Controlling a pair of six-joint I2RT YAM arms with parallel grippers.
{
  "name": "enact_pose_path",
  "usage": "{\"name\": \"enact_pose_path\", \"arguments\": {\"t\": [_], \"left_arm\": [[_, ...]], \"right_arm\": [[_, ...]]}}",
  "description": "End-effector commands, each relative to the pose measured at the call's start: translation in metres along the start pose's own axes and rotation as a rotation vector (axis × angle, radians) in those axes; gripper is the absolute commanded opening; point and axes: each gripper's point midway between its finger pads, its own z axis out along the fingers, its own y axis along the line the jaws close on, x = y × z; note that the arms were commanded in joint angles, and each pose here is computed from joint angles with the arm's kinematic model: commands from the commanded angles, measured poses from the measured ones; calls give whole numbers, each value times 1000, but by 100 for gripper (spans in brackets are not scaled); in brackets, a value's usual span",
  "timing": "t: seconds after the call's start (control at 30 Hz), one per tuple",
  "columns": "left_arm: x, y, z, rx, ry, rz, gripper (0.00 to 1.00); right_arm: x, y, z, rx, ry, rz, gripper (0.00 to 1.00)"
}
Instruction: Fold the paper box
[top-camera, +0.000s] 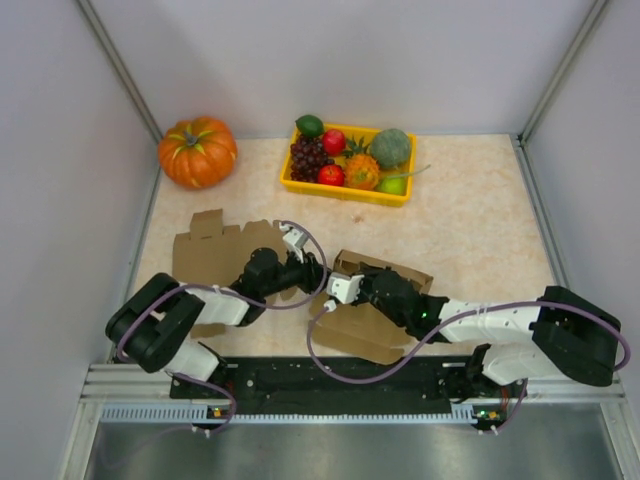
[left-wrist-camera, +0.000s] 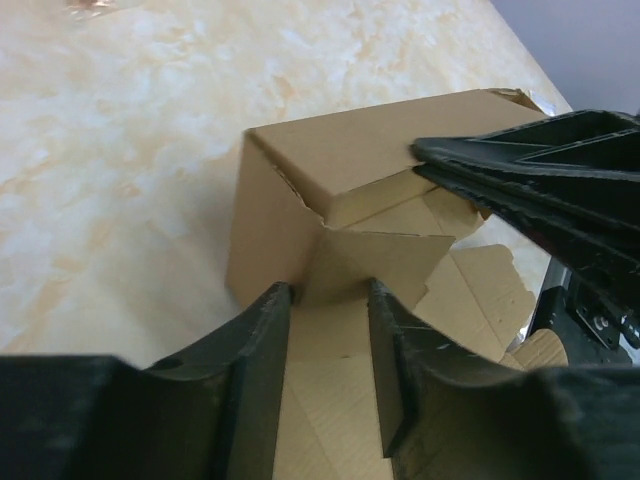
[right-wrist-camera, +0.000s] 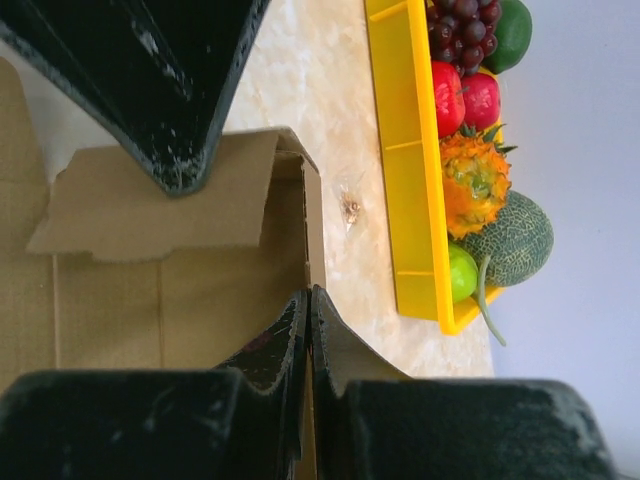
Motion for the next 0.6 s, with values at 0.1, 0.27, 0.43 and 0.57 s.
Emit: {"name": "enact_pose_path", "arguments": {"t": [0.1, 0.27, 0.43, 0.57], "left_arm": [[-16, -3, 26, -48, -74, 146, 27], [-21, -2, 28, -113, -166, 245, 22], [-20, -5, 16, -100, -215, 241, 35], [-20, -5, 11, -96, -228, 262, 38]], "right_arm": [[-17, -9, -7, 38, -67, 72, 0], [-24, -1, -9, 19, -82, 44, 0], [-26, 7, -10, 21, -65, 12, 0], [-27, 10, -11, 29, -63, 8, 0]]}}
